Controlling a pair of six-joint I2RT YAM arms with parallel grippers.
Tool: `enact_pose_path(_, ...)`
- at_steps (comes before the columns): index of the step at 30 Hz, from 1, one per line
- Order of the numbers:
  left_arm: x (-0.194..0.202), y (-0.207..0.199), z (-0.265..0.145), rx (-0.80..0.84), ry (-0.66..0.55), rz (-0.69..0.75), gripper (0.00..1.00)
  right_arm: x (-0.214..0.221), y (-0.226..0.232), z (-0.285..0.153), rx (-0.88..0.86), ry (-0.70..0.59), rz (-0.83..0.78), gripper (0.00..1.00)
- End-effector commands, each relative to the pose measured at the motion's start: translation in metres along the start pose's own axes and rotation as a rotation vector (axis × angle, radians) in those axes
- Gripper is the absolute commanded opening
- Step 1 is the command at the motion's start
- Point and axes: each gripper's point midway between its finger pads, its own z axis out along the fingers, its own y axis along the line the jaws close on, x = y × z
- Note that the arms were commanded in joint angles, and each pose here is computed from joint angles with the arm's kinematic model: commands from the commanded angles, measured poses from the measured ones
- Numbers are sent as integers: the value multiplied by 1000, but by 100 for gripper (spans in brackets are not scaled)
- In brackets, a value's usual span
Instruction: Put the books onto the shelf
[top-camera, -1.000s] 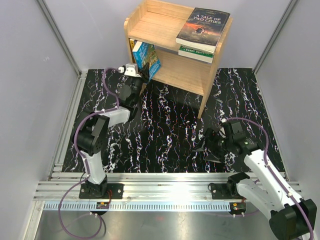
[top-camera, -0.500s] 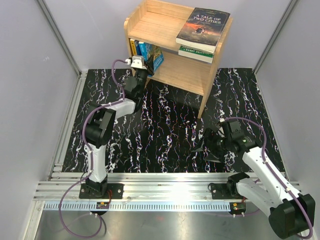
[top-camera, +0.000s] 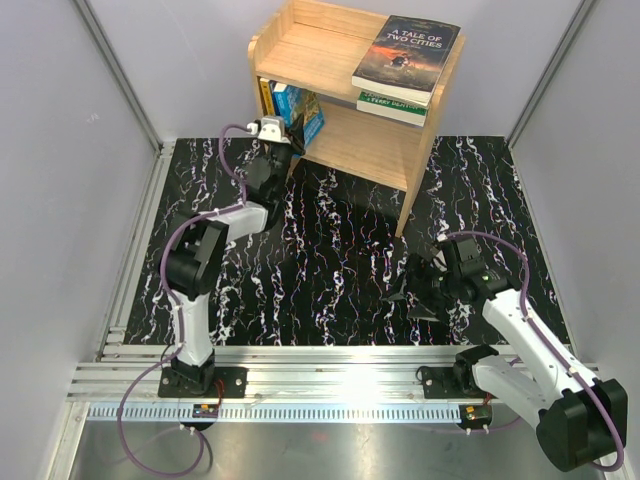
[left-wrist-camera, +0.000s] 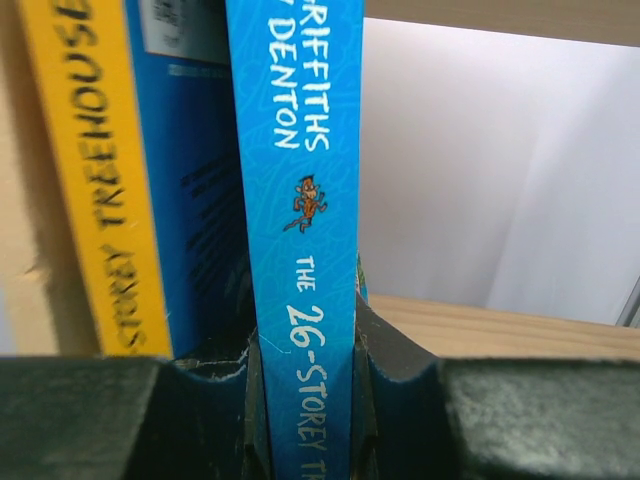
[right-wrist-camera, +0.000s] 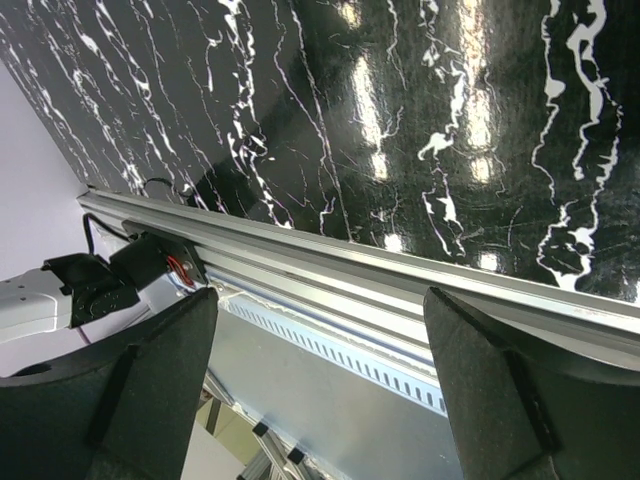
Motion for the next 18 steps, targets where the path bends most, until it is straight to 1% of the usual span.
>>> enact_pose_path(1,-77,3,-5,-18,-191,-22,25,-12,21,-5,-69,-36,-50,90)
enact_pose_path(5,-76,5,-12,-19,-171,-23,28,-11,21,-3,-81,-35,-44,90)
enact_pose_path(8,-76,5,-13,-10,-152,-24,34,-10,22,-2,-88,-33,-44,90)
enact_pose_path(12,-70,0,-8,16,-122,-28,45,-11,22,-2,-95,-38,-43,90)
enact_pose_path(14,-67,-1,-4,20,-111,-32,54,-10,22,-1,-96,-34,-42,90)
enact_pose_path(17,-62,-2,-2,21,-99,-39,59,-9,21,-1,-91,-25,-46,90)
enact_pose_path(18,-63,-2,-2,21,-100,-42,59,-9,21,-2,-90,-24,-51,91)
